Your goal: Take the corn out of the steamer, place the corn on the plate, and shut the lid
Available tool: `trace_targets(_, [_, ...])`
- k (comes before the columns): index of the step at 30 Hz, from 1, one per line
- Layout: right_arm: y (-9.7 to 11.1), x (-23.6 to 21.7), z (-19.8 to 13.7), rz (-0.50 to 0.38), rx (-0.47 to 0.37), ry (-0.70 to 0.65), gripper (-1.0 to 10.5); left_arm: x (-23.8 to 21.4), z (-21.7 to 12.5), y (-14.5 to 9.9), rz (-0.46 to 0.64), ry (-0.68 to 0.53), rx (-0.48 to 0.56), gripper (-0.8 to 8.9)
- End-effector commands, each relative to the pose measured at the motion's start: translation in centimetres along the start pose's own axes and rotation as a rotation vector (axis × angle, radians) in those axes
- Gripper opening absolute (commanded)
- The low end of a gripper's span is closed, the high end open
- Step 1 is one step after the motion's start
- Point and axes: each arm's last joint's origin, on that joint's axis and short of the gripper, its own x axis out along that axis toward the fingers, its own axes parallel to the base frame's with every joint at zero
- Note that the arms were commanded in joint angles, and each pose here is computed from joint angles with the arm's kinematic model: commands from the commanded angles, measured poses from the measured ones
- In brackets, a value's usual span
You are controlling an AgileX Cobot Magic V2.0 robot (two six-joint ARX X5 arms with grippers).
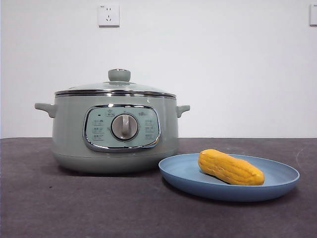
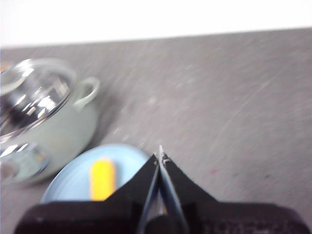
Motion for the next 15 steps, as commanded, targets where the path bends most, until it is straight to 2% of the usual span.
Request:
trace_targets(1, [-0.7,0.8,-2.3,-0.042,0.035,-0.072,0.0,0.1,-0.4,0.1,0.005,0.006,-0.011,-0.03])
trace_targets(10, [-2.0,3.9,-9.9,-0.075,0.060,-0.123,0.0,0.1,-0.4,0.1,0.005,0.006,-0.011,-0.03])
trace_targets(15, [-2.3,5.1,-12.4,-0.076,0.060,-0.128,0.0,0.1,-0.4,0.1,0.005,0.007,-0.011,-0.03])
